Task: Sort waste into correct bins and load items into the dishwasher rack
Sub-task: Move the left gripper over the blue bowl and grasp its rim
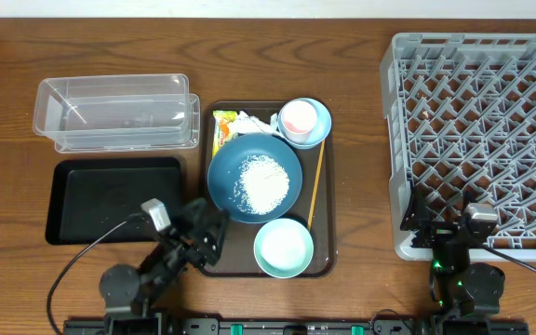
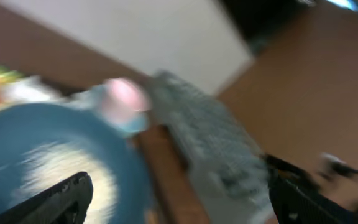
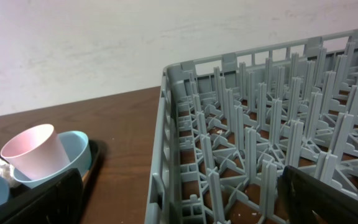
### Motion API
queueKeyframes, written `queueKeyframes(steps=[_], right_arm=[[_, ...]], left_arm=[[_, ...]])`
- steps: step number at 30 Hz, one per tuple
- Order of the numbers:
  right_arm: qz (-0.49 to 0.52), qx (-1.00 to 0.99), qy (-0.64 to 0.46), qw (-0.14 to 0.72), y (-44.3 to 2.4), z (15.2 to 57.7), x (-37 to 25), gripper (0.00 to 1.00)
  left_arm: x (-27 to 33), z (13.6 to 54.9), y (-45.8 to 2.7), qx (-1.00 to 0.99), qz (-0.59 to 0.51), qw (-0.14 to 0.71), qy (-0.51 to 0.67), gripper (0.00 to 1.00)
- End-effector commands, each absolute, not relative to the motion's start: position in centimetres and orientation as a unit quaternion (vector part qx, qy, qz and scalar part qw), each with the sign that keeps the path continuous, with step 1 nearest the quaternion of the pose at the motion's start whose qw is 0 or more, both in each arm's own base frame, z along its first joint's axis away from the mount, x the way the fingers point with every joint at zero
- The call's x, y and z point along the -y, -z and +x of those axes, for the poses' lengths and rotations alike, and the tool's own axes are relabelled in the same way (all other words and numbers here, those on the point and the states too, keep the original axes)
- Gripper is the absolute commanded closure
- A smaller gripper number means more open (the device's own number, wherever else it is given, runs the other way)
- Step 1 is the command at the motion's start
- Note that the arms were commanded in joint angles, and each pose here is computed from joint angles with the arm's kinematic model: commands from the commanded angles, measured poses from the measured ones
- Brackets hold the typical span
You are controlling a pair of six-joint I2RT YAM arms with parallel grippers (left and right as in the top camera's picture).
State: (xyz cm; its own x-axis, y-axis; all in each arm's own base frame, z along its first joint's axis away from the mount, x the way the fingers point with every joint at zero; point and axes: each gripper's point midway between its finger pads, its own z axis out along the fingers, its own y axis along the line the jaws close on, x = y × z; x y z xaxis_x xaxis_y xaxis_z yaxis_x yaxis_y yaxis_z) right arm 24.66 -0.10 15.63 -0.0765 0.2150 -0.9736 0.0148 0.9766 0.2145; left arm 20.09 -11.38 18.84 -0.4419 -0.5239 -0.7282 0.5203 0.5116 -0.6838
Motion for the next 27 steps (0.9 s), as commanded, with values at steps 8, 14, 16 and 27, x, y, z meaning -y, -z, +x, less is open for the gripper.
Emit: queueKeyframes(steps=[8, 14, 16, 27], right_arm=[[0.072, -0.73, -0.071, 0.676, -15.6, 24.6, 0.0, 0.01], [0.072, -0.73, -0.071, 0.676, -15.6, 24.6, 0.0, 0.01], [0.072, -0.73, -0.071, 0.676, -15.6, 24.6, 0.0, 0.01], [0.072, -0.73, -0.071, 0.676, -15.6, 24.6, 0.0, 0.01]], left_arm=[[13.7, 16.5, -26.7, -0.672, 0.067, 0.479, 0.561, 0.07], [11.9, 20.5, -25.8, -0.781, 0.04, 0.442, 0.439, 0.07], [9.7, 21.9, -24.2, -0.839, -0.01, 0.407, 0.361, 0.07], [11.9, 23.1, -28.6, -0.874, 0.007, 0.293, 0.387, 0.07]])
